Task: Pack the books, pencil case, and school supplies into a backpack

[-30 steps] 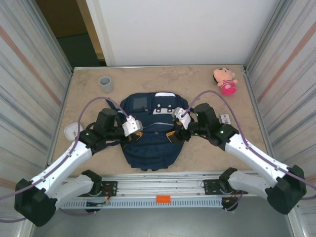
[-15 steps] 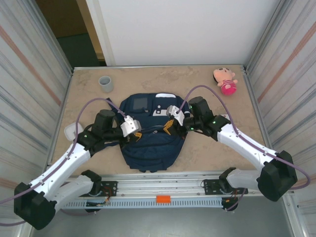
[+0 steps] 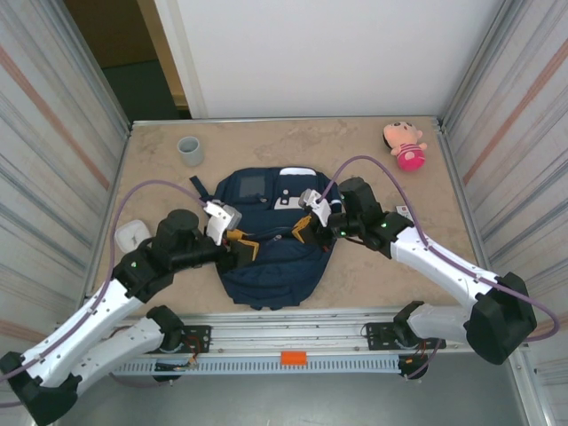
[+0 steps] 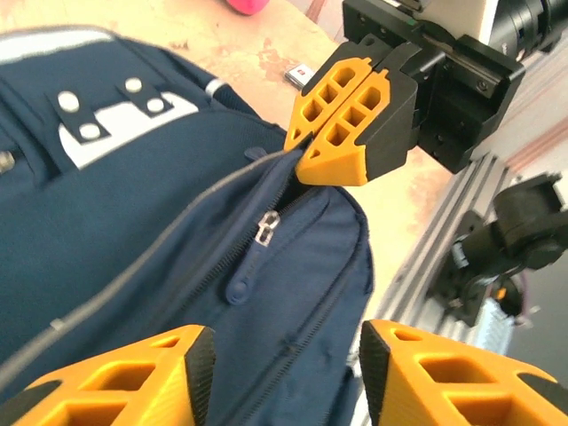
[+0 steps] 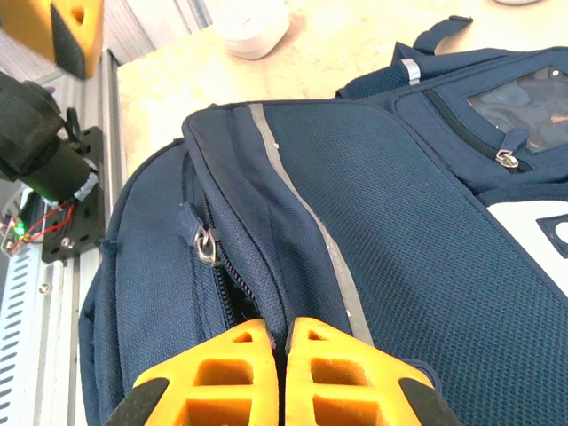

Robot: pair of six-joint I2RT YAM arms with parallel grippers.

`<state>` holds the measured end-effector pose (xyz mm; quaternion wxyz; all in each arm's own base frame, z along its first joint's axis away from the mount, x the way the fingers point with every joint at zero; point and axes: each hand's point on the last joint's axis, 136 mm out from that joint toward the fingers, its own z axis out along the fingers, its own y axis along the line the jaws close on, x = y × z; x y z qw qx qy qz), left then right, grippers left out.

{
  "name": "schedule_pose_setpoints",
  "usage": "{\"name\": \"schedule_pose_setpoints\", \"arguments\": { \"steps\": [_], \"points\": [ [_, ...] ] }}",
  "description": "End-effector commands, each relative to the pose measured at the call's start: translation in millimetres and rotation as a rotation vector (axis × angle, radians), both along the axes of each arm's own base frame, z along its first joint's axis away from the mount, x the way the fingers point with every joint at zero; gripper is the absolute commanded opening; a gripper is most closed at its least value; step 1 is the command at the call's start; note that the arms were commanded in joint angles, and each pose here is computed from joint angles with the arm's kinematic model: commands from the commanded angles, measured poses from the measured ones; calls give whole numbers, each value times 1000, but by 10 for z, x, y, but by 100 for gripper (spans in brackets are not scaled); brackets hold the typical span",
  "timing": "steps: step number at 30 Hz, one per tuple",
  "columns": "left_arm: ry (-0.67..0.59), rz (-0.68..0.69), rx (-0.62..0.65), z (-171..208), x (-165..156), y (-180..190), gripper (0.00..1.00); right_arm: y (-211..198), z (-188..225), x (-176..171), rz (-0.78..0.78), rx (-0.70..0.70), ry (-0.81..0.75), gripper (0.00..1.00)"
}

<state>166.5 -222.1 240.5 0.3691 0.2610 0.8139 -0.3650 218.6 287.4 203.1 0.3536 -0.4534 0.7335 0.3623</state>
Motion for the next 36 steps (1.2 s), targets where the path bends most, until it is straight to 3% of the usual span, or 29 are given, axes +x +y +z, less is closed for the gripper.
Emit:
{"name": "schedule_pose_setpoints", "arguments": {
  "steps": [1,7,17,31,36],
  "points": [
    [233,191,-21,-269,3,84,50,77,271,9,-1,84,-22,0],
    [329,204,-14,-503,7,-14,53,123,298,-73,27,99,10,0],
    [258,137,-87,-389,176,-293,54,256,276,-223,87,88,36,0],
    [249,51,-85,-378,192,-517,32,304,256,-250,98,80,38,0],
    [240,83,-57,-439,237,-483,30,291,297,-267,98,86,28,0]
  ]
}}
